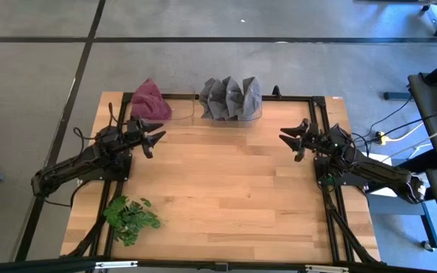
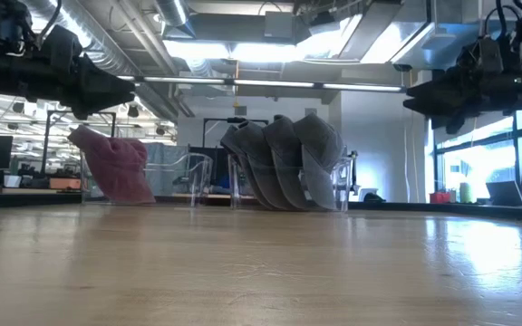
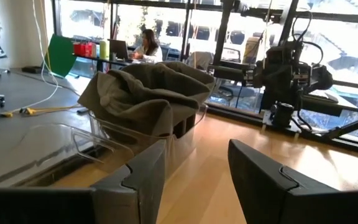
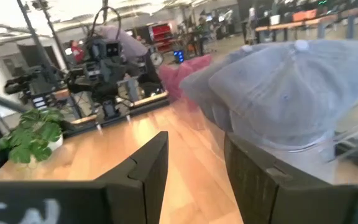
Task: Pick & Place hat
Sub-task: Return to Home Position
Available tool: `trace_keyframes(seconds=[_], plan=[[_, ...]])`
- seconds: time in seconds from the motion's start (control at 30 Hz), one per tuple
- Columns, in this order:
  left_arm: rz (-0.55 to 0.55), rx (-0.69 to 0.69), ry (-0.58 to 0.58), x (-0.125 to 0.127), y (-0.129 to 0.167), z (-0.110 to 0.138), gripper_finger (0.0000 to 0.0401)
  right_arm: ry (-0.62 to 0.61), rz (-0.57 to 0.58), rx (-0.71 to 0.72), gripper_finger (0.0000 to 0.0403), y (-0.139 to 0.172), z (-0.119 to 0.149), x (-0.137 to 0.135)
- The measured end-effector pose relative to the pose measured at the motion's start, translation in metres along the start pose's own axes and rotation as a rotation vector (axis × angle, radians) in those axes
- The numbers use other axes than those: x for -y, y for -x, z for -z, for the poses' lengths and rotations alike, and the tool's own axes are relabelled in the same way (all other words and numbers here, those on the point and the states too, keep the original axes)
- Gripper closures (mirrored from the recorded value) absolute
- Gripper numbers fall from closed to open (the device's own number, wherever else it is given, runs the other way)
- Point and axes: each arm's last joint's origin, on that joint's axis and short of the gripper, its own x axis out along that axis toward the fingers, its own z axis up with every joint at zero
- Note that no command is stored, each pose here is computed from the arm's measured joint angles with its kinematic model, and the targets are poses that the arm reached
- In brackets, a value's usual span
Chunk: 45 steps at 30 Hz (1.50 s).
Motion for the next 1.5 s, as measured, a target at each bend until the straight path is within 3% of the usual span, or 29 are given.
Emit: trace_keyframes(seconds=[0.43,1.5], plan=[[0.001,-0.002,-0.092,0.000,0.000,0.000,0.0232,-0.038,0.081,0.108,0.0247,0.012,-0.006,-0.001],[-0.007,-0.024,-0.112,0.000,0.000,0.002,0.0232,-0.052,0.127,0.026,0.0247,0.012,0.002,0.002]])
